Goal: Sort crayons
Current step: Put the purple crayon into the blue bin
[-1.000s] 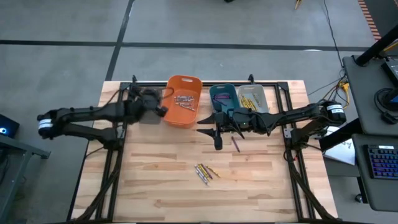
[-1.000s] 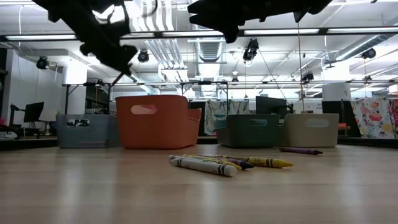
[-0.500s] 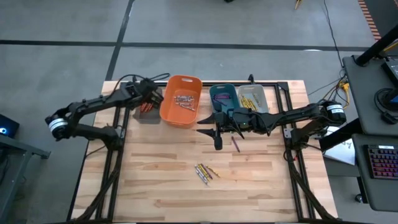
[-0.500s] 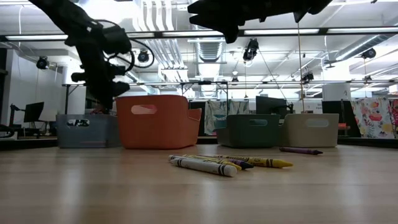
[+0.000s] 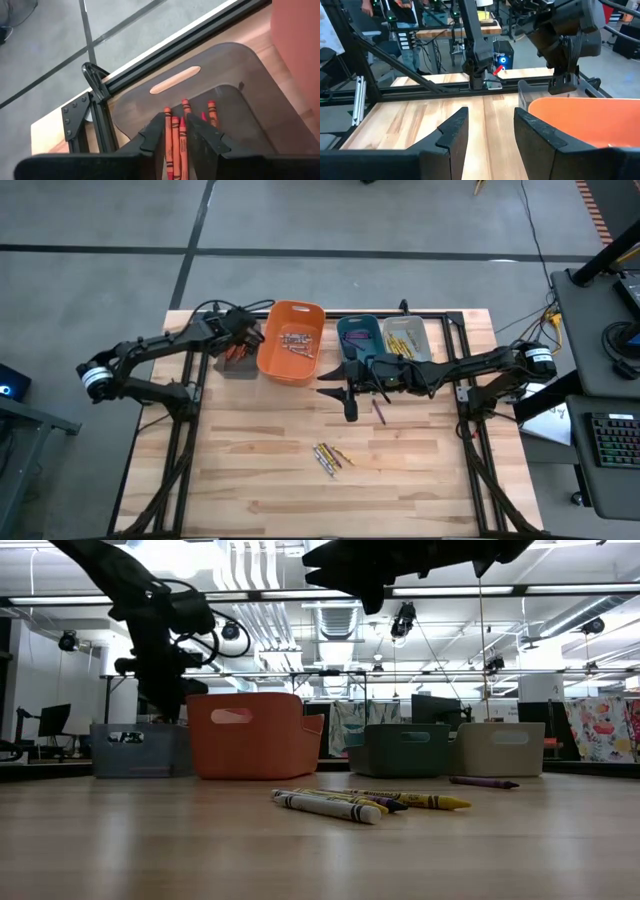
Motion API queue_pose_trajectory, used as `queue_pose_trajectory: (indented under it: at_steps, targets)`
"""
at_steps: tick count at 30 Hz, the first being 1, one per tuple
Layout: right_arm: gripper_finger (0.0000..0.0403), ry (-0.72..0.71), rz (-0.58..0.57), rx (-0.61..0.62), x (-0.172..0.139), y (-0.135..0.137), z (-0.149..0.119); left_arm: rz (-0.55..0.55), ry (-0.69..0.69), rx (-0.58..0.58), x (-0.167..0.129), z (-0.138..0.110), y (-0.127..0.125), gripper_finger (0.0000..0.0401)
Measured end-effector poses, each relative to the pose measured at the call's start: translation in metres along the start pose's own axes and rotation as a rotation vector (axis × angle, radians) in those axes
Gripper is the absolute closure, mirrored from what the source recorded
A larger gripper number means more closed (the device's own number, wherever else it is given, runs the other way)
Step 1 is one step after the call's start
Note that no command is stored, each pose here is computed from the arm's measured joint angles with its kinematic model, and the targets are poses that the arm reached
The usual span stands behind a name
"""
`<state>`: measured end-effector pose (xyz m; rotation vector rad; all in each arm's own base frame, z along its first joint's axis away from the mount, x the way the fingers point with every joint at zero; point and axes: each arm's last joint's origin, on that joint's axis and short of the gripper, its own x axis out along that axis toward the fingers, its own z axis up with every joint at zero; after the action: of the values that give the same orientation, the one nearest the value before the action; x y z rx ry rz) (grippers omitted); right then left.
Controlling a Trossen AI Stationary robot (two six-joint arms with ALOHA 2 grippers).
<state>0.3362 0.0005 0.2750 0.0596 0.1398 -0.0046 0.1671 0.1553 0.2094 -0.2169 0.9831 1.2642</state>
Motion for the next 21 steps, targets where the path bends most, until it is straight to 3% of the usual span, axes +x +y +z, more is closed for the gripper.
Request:
queue_pose_trajectory:
  at_steps: [9, 16, 21]
  targets:
    - [0.026, 0.061, -0.007, 0.118, 0.0, 0.0, -0.006, -0.077, -0.104, 0.014, -0.03, -0.001, -0.005, 0.0338]
    - [0.0264, 0.182, -0.051, 0.334, -0.002, -0.001, -0.018, -0.24, -0.278, 0.054, -0.074, -0.007, -0.019, 0.0337]
    - [0.0264, 0.354, -0.121, 0.483, -0.005, -0.002, -0.028, -0.366, -0.415, 0.087, -0.105, -0.012, -0.025, 0.0337]
